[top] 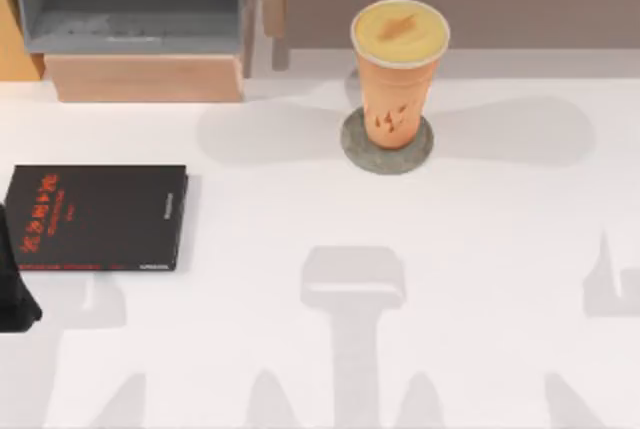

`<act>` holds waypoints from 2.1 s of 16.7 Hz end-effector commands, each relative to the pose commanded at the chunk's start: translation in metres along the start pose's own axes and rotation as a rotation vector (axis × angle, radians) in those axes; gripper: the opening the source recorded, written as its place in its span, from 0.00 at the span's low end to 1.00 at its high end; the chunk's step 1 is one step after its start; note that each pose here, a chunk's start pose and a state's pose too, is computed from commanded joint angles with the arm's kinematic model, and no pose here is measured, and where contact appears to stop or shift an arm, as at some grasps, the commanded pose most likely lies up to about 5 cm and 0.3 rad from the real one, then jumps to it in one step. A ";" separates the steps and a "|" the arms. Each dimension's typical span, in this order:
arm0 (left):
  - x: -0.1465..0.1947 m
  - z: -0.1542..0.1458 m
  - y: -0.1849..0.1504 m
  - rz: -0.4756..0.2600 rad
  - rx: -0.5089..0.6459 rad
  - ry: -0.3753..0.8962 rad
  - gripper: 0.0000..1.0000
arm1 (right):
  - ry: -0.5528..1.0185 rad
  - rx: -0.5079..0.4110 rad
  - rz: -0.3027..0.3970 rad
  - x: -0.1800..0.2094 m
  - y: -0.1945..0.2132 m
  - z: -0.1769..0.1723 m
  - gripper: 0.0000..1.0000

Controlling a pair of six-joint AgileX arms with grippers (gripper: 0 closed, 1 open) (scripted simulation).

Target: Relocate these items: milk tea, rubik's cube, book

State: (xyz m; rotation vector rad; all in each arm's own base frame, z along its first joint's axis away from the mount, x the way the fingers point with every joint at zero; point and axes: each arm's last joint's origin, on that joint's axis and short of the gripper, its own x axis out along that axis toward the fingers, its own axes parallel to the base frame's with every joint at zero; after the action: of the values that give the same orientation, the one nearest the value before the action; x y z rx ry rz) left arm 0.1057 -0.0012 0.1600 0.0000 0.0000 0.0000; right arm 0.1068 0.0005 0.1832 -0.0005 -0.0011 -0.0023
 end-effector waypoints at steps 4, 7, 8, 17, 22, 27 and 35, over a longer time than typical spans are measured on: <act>0.000 0.000 0.000 0.000 0.000 0.000 1.00 | 0.001 0.000 0.002 -0.001 -0.002 -0.023 1.00; 0.000 0.000 0.000 0.000 0.000 0.000 1.00 | 0.001 0.000 0.002 -0.001 -0.002 -0.023 1.00; 0.000 0.000 0.000 0.000 0.000 0.000 1.00 | 0.001 0.000 0.002 -0.001 -0.002 -0.023 1.00; 0.022 0.080 -0.006 -0.011 -0.012 -0.055 1.00 | 0.001 0.000 0.002 -0.001 -0.002 -0.023 1.00; 0.104 0.133 -0.024 -0.014 -0.017 -0.004 1.00 | 0.001 0.000 0.002 -0.001 -0.002 -0.023 1.00; 0.209 0.144 -0.059 -0.015 -0.020 0.006 1.00 | 0.001 0.000 0.002 -0.001 -0.002 -0.023 1.00; 0.318 0.093 -0.113 -0.017 -0.019 0.012 1.00 | 0.001 0.000 0.002 -0.001 -0.002 -0.023 1.00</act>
State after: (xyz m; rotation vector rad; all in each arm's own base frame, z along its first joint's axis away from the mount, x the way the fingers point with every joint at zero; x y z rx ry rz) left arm 0.4240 -0.1140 0.2533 -0.0187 0.0116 -0.0168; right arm 0.1057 -0.0012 0.1600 0.0000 0.0000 0.0000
